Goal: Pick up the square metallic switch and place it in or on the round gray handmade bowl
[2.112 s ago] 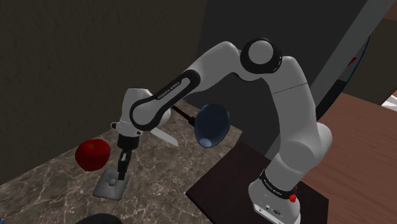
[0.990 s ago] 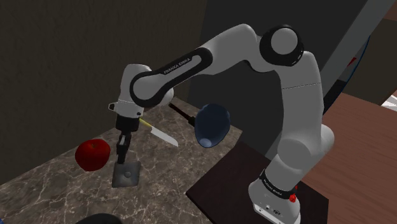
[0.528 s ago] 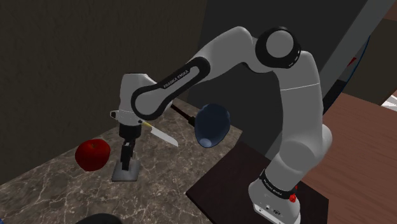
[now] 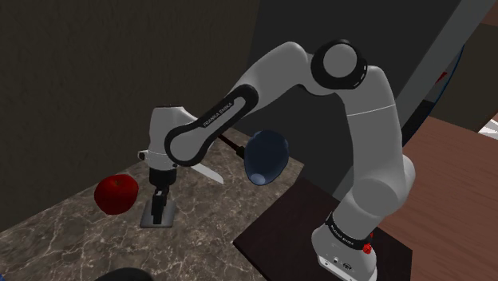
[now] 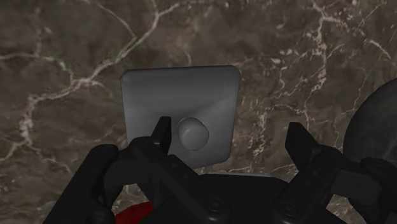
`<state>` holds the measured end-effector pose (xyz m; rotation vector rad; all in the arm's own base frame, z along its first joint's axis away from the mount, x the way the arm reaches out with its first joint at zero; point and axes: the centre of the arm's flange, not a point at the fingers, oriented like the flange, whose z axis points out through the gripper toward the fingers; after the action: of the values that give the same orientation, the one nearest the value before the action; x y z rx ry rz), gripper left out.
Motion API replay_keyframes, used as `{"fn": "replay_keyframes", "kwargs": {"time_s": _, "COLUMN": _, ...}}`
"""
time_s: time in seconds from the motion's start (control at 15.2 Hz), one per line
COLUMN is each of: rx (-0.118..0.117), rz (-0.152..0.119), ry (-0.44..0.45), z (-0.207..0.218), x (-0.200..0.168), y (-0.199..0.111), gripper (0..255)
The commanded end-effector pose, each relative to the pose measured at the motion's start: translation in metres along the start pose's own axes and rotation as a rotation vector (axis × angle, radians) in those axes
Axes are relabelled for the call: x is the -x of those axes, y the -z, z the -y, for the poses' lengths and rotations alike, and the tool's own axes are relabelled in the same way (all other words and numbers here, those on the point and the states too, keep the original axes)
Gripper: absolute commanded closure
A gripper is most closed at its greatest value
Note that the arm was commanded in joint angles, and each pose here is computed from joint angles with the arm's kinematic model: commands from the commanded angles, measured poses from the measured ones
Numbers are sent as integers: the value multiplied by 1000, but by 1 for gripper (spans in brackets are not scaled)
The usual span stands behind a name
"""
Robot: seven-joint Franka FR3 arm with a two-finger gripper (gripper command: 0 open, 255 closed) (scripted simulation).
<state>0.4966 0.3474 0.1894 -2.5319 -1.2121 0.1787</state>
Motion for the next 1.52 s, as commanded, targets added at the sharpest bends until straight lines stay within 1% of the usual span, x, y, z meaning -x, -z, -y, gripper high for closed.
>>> {"fn": "replay_keyframes", "kwargs": {"time_s": 0.0, "rx": -1, "rz": 1, "ry": 0, "z": 0, "x": 0, "y": -4, "gripper": 0}}
{"fn": "replay_keyframes", "kwargs": {"time_s": 0.4, "rx": -1, "rz": 1, "ry": 0, "z": 0, "x": 0, "y": -4, "gripper": 0}}
{"fn": "replay_keyframes", "kwargs": {"time_s": 0.46, "rx": -1, "rz": 1, "ry": 0, "z": -1, "x": 1, "y": -5, "gripper": 255}}
{"fn": "replay_keyframes", "kwargs": {"time_s": 0.73, "rx": -1, "rz": 2, "ry": 0, "z": 1, "x": -1, "y": -4, "gripper": 255}}
{"fn": "replay_keyframes", "kwargs": {"time_s": 0.86, "rx": -1, "rz": 2, "ry": 1, "z": 1, "x": -4, "y": -11, "gripper": 255}}
{"fn": "replay_keyframes", "kwargs": {"time_s": 0.92, "rx": 0, "rz": 3, "ry": 0, "z": 3, "x": -15, "y": -8, "gripper": 255}}
{"fn": "replay_keyframes", "kwargs": {"time_s": 0.99, "rx": 0, "rz": 3, "ry": 0, "z": 5, "x": -14, "y": -5, "gripper": 255}}
{"fn": "replay_keyframes", "kwargs": {"time_s": 1.06, "rx": -1, "rz": 1, "ry": 0, "z": 0, "x": 0, "y": -4, "gripper": 255}}
{"fn": "replay_keyframes", "kwargs": {"time_s": 1.45, "rx": -1, "rz": 1, "ry": 0, "z": 10, "x": -1, "y": 26, "gripper": 255}}
